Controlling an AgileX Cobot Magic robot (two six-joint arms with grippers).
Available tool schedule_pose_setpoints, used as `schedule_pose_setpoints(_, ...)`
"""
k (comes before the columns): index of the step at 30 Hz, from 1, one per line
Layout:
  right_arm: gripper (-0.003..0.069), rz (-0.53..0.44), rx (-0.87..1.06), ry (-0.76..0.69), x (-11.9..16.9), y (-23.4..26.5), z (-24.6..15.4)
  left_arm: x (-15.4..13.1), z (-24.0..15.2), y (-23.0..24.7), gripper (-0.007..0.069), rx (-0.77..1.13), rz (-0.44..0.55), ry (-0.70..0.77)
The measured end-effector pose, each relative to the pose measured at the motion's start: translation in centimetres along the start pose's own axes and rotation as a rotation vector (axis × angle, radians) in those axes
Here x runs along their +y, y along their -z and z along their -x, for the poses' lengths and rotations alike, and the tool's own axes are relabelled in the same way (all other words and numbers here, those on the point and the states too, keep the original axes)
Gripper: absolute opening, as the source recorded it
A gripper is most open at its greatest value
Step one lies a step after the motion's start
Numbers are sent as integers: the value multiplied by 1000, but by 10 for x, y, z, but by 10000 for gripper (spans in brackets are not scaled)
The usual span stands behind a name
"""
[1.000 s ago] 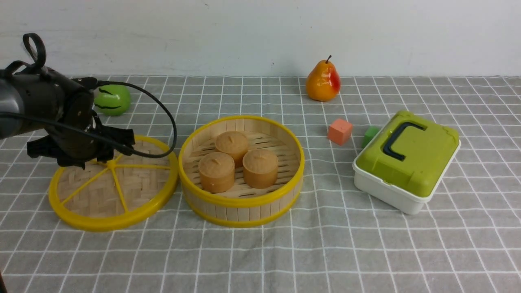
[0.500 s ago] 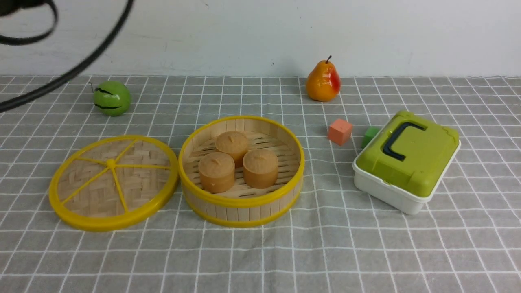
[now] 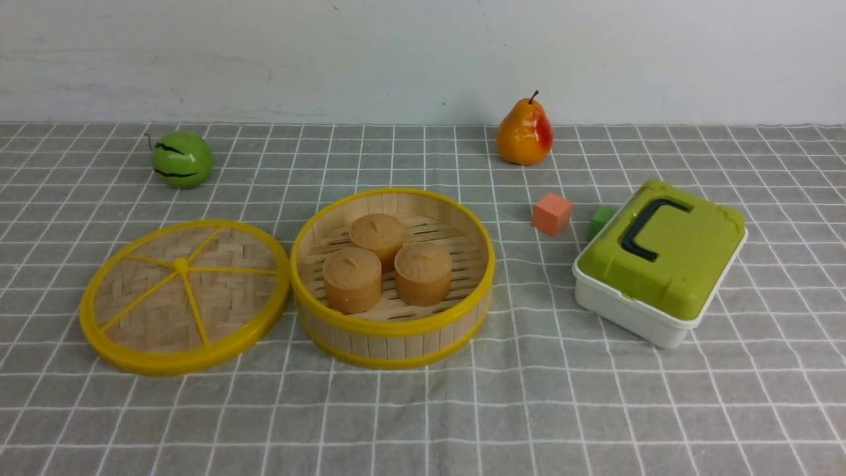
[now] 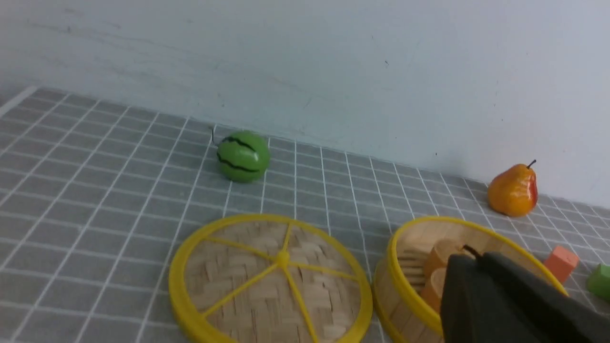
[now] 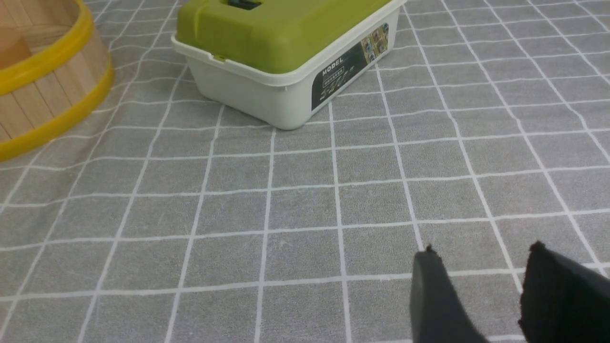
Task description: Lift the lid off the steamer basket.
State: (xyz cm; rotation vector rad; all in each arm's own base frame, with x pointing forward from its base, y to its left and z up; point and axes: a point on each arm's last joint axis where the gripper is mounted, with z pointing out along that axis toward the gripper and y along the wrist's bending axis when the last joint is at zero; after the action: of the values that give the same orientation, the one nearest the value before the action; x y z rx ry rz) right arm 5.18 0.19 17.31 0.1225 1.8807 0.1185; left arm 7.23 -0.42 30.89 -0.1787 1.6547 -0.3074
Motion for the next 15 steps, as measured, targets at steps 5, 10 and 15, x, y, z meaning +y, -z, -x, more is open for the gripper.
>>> schedule_pose_setpoints(5,241,0,0,0,0,0,0,18,-48,12,-13,8,5,22)
schedule_pose_setpoints(10,241,0,0,0,0,0,0,33,-96,9,-13,83,28,13)
schedule_pose_setpoints(15,241,0,0,0,0,0,0,44,-128,5,-13,183,71,0)
